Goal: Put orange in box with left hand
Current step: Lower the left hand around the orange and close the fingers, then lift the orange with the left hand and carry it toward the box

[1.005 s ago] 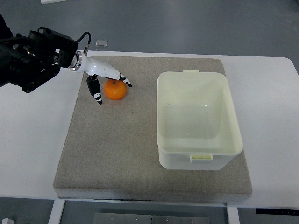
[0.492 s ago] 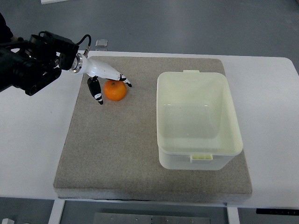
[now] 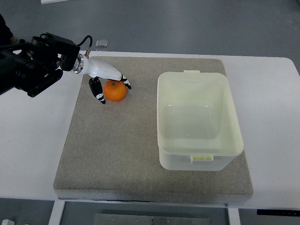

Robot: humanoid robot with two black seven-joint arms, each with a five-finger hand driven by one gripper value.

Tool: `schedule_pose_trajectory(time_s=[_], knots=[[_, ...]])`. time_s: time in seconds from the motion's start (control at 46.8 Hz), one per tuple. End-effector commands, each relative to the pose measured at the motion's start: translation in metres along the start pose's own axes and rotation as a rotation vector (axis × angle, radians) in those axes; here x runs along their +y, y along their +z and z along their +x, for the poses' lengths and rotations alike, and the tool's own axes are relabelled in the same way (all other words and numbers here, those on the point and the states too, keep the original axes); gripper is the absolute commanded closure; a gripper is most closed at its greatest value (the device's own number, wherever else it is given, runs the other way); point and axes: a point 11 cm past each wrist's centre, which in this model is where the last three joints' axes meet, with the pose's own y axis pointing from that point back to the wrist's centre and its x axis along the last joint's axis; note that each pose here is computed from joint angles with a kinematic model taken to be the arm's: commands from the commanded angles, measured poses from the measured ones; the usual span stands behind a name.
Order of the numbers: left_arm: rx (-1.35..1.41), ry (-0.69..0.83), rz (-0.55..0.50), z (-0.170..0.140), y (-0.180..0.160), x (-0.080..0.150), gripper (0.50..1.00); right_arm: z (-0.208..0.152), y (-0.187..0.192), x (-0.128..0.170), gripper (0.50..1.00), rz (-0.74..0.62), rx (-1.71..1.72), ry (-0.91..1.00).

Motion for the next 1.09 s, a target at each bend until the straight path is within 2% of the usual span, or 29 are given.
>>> schedule_pose_trajectory(time_s=[0.0,0.043,0.064,0.086,0.235,0.535,1.07], knots=[[-0.001,0.001,0.001,0.001,0.000,0.000,0.761,0.000,0.000,0.000,0.568,0.001,0.001,0.000],[-0.002,-0.002,0.000,0.000,0.000,0.000,0.861,0.000,0.000,0.000,0.568,0.000,-0.001,0.000],[-0.003,-0.005,0.001,0.000,0.000,0.000,0.942,0.000,0.000,0.000,0.568,0.001,0.000,0.000],[-0.004,-0.006,0.003,0.000,0.000,0.000,1.000,0.000,0.000,0.000,0.568,0.000,-0.001,0.000],[-0.024,-0.037,0.014,-0.007,-0.002,0.000,1.000,0.000,0.000,0.000,0.568,0.001,0.001,0.000],[-0.026,-0.023,0.015,-0.001,-0.002,0.002,1.000,0.000,0.000,0.000,0.568,0.000,-0.001,0.000],[-0.031,0.075,0.074,0.034,-0.018,0.021,1.000,0.000,0.000,0.000,0.568,0.001,0.001,0.000]])
